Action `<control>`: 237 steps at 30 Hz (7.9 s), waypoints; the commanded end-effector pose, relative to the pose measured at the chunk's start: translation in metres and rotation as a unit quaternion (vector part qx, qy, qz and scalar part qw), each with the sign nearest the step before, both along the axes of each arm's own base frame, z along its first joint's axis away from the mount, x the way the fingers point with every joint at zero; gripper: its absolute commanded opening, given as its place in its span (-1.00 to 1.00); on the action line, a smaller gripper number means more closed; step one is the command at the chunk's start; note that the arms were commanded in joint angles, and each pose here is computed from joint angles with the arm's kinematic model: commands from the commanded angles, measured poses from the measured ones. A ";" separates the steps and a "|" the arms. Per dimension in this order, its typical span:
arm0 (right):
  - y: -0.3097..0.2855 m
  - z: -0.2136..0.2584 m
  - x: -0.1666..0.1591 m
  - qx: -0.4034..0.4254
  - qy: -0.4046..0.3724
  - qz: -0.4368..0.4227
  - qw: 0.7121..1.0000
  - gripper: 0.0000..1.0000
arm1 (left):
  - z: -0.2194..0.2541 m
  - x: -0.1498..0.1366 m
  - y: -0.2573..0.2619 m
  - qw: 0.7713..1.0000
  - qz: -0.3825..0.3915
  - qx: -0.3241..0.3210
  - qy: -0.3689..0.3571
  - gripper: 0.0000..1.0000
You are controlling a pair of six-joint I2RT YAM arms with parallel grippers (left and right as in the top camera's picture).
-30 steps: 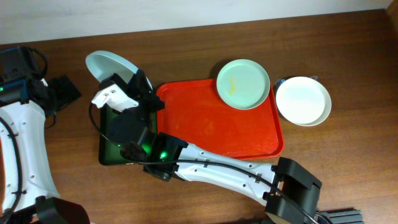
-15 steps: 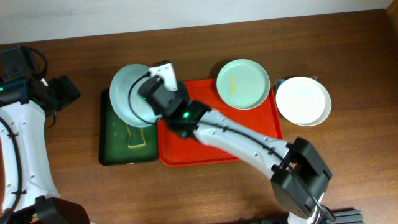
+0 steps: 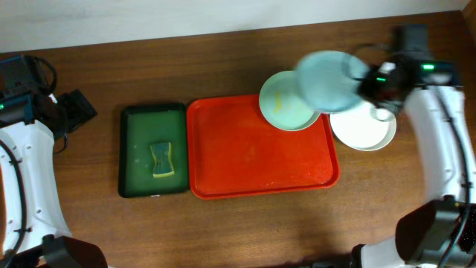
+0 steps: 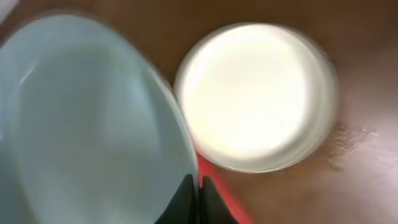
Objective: Clean dirty plates on tray and stack at the side
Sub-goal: 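Carry the plate right and stack it on the white plate, then grasp the last pale green plate rim with the right gripper and drag it center, then hold the pale green plate rim with the right gripper in the tray center, then grasp the sponge with the left gripper and carry it toward the plate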
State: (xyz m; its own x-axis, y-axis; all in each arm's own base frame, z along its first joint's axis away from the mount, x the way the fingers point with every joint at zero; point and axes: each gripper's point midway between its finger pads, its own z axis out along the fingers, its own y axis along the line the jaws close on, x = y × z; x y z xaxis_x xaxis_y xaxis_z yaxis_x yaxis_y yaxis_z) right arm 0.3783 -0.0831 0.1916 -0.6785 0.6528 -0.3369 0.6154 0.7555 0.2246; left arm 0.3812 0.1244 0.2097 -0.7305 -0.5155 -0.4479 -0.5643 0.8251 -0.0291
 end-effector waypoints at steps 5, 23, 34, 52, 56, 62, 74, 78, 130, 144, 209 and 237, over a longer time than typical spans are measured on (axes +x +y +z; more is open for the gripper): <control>-0.089 -0.075 -0.067 0.033 0.133 -0.102 0.985 -0.92 | 0.004 0.000 0.002 1.000 0.008 0.001 -0.007 0.99; -0.023 -0.119 -0.024 0.019 0.095 0.123 0.988 0.03 | 0.004 0.000 0.002 1.000 0.008 0.001 -0.007 0.99; 0.072 -0.102 0.051 -0.105 -0.003 0.269 0.957 0.25 | 0.004 0.000 0.002 1.000 0.008 0.001 -0.007 0.98; 0.083 -0.167 0.089 -0.079 -0.019 0.280 0.957 -0.79 | 0.004 0.000 0.002 1.000 0.008 0.001 -0.007 0.98; 0.094 -0.168 0.081 -0.047 -0.013 0.293 0.955 -0.92 | 0.004 0.000 0.002 1.000 0.008 0.001 -0.007 0.98; 0.120 -0.164 0.041 0.025 0.038 0.321 0.946 -0.92 | 0.004 0.000 0.002 1.000 0.008 0.001 -0.007 0.98; 0.232 -0.151 -0.050 0.056 0.155 0.404 0.900 -0.92 | 0.004 0.000 0.002 1.000 0.008 0.001 -0.007 0.99; 0.251 -0.151 -0.063 0.052 0.164 0.432 0.886 -0.92 | 0.004 0.000 0.002 1.000 0.008 0.001 -0.007 0.98; 0.217 -0.171 -0.057 0.089 0.173 0.325 0.925 -0.87 | 0.004 0.000 0.002 1.000 0.008 0.001 -0.007 0.98; 0.219 -0.170 -0.050 0.088 0.158 0.327 0.928 -0.70 | 0.018 0.024 0.007 0.998 0.007 0.011 -0.063 0.99; 0.218 -0.170 -0.034 0.071 0.129 0.327 0.934 -0.92 | -0.185 -0.033 -0.161 0.948 -0.246 -0.054 0.192 -0.13; 0.225 -0.168 -0.032 0.091 0.122 0.320 0.935 -0.89 | -0.130 0.002 -0.153 0.960 -0.233 -0.022 0.155 -1.00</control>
